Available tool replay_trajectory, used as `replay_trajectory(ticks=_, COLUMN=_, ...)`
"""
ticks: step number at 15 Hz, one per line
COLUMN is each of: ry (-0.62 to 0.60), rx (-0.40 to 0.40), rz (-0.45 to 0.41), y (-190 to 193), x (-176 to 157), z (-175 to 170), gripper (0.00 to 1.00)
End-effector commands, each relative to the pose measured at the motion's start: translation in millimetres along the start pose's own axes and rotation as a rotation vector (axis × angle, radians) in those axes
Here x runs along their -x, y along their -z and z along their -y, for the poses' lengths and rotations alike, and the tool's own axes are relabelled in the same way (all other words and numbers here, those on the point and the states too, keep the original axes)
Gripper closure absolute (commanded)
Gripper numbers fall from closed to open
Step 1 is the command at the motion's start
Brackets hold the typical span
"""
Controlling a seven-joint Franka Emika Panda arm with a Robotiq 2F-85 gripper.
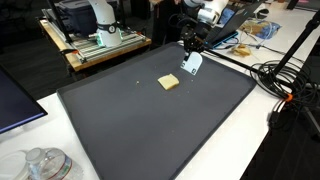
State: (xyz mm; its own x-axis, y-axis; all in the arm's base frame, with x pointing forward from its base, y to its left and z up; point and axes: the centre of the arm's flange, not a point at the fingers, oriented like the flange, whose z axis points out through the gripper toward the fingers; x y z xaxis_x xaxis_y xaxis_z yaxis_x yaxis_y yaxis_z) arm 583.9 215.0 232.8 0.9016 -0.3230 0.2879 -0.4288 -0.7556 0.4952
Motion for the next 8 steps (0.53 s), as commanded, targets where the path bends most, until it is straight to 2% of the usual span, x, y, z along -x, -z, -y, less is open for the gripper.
replay_trajectory(ticks=1, ry=-0.012, rx=0.029, rz=-0.004, y=-1.8, x=-2.3, z=15.1, gripper=0.99)
replay_trajectory(ticks=5, ry=-0.028, rx=-0.024, rz=0.068, y=0.3, x=-14.9, z=-1.2, gripper=0.99)
replay_trajectory(ticks=8, ry=-0.056, rx=-0.1, rz=0.127, y=2.8, x=-35.2, z=-22.5, gripper=0.99)
